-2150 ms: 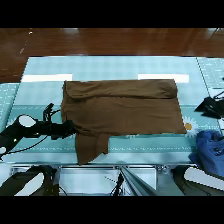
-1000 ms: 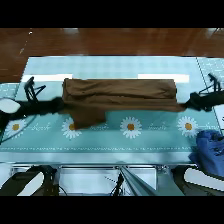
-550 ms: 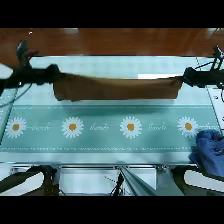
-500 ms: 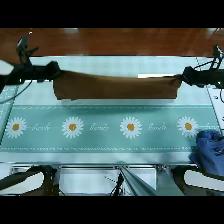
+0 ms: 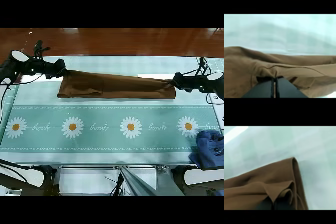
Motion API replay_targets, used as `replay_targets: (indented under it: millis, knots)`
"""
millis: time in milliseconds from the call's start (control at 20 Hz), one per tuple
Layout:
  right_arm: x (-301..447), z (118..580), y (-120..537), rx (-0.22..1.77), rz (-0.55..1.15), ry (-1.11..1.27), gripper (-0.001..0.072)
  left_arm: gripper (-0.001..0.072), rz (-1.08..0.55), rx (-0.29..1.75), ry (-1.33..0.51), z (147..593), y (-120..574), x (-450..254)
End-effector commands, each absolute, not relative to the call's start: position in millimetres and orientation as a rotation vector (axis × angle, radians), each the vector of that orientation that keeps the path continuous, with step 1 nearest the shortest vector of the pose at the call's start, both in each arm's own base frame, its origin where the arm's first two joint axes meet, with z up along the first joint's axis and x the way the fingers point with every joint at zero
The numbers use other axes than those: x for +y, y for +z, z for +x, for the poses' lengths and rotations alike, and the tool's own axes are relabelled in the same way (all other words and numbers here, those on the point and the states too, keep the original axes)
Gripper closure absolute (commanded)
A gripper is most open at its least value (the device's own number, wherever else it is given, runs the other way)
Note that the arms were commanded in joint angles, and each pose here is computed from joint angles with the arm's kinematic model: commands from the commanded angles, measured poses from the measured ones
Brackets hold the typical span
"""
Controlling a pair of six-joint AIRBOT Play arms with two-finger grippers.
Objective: Fold the shirts.
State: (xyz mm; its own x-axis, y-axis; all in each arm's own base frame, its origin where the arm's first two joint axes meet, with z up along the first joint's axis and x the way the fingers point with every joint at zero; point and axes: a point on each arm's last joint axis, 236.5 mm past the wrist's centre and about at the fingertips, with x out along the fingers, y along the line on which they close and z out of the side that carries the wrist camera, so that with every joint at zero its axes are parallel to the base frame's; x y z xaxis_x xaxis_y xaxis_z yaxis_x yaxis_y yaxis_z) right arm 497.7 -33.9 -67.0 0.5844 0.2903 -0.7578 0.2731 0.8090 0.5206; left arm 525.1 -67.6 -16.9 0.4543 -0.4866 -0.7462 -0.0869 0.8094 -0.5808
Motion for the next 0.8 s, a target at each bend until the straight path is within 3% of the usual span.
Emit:
replay_targets:
  millis: [0, 100, 200, 250, 300, 350, 400, 450, 500, 750]
  knots:
    - [-37, 501, -79, 0.964, 0.641, 0.004, 0.0635, 0.0630, -0.657, 1.113, -0.215, 528, -34, -45]
    - [-37, 501, -80, 0.967, 0.640, 0.006, 0.0441, 0.0629, -0.662, 1.128, -0.221, 524, -35, -44]
    - [-34, 498, -79, 0.980, 0.635, 0.020, 0.0349, 0.0622, -0.662, 1.163, -0.241, 516, -36, -49]
    - [-34, 496, -77, 0.984, 0.604, 0.033, 0.0339, 0.0483, -0.661, 1.182, -0.252, 512, -37, -52]
    - [-36, 494, -74, 0.985, 0.563, 0.040, 0.0339, 0.0295, -0.662, 1.202, -0.263, 507, -37, -54]
    - [-41, 492, -69, 0.982, 0.517, 0.038, 0.0339, 0.0234, -0.665, 1.219, -0.270, 503, -38, -54]
    - [-43, 491, -63, 0.976, 0.490, 0.037, 0.0318, 0.0234, -0.667, 1.236, -0.277, 499, -38, -55]
    - [-44, 492, -58, 0.965, 0.485, 0.037, 0.0179, 0.0234, -0.669, 1.252, -0.284, 495, -38, -55]
    - [-42, 493, -55, 0.959, 0.503, 0.038, 0.0095, 0.0234, -0.671, 1.272, -0.294, 490, -39, -57]
    - [-27, 495, -54, 0.960, 0.670, 0.069, 0.0094, 0.0234, -0.648, 1.354, -0.372, 466, -32, -67]
